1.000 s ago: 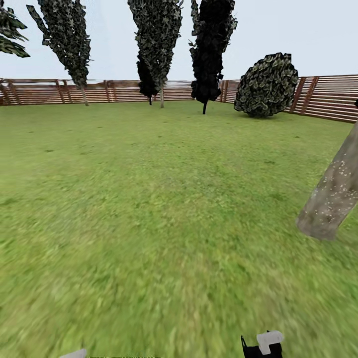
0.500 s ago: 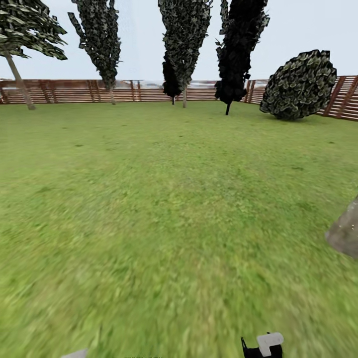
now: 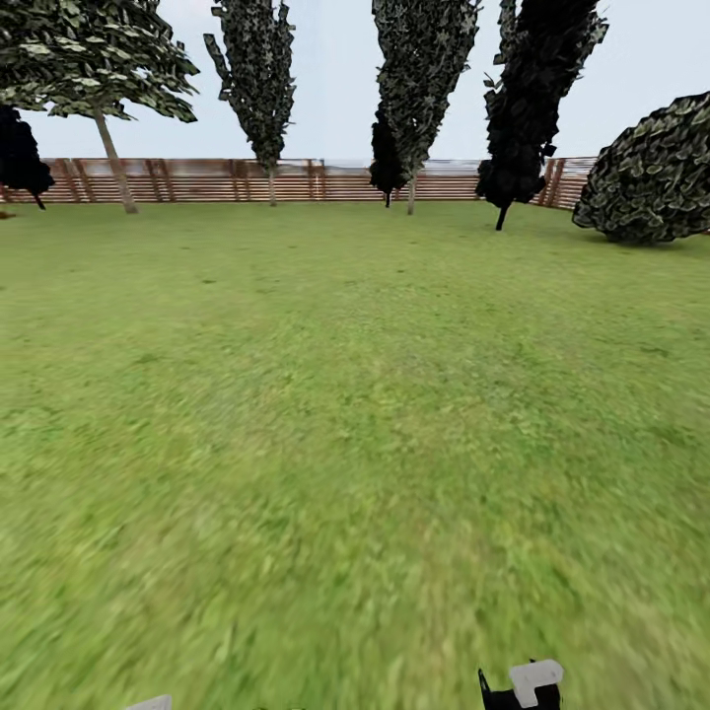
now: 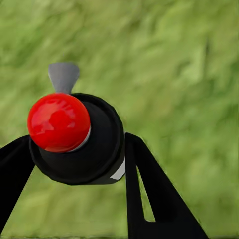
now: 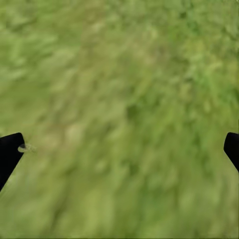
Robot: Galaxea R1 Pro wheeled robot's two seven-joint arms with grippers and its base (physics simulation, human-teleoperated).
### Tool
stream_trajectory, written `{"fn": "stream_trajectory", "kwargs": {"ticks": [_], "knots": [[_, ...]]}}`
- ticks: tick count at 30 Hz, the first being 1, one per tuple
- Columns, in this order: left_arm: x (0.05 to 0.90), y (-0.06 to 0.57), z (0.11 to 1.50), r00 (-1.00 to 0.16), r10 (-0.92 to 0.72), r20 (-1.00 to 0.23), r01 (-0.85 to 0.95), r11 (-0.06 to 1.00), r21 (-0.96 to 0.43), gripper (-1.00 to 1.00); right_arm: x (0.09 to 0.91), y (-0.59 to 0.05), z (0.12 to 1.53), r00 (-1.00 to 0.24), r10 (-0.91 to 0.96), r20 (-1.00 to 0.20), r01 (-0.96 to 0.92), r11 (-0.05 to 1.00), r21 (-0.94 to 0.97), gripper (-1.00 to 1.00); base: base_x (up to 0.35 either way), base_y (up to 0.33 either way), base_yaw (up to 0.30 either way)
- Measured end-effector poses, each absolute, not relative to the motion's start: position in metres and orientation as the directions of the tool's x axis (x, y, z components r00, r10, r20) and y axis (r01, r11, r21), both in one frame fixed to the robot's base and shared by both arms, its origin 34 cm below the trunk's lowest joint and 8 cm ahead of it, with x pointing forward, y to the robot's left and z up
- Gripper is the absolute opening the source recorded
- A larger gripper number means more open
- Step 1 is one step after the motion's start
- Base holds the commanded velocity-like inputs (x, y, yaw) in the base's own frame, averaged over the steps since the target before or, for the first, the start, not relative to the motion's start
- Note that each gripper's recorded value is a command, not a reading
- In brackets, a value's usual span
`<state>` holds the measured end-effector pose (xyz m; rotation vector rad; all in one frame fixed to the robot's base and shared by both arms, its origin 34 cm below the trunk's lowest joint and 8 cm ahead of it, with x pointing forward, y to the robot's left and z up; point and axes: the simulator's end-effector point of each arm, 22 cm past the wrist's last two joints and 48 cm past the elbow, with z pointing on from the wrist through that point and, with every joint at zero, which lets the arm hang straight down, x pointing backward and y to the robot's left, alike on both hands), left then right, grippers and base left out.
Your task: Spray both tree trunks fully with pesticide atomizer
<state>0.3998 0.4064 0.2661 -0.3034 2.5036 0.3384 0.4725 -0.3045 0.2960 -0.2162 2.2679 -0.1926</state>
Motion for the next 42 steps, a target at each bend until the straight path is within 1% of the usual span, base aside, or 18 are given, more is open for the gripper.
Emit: {"fn": "stream_trajectory", "kwargs": {"ticks": [27, 35, 42], "knots": [[0.3990, 0.4042, 0.2652, -0.803, -0.141, -0.579, -0.288, 0.942, 0.170, -1.00, 0.4719, -0.3035, 0.2957, -0.642, -0.219, -0.735, -0.094, 0.974, -0.208, 1.00, 0.004, 0.000, 0.284], [0.3989, 0.4047, 0.2654, -0.802, -0.143, -0.580, -0.291, 0.942, 0.170, -1.00, 0.4719, -0.3038, 0.2957, -0.642, -0.220, -0.735, -0.094, 0.973, -0.209, 1.00, 0.269, 0.050, 0.284], [0.3990, 0.4049, 0.2655, -0.801, -0.144, -0.580, -0.292, 0.941, 0.170, -1.00, 0.4719, -0.3035, 0.2957, -0.641, -0.220, -0.735, -0.094, 0.973, -0.209, 1.00, 0.306, 0.154, 0.284]]}}
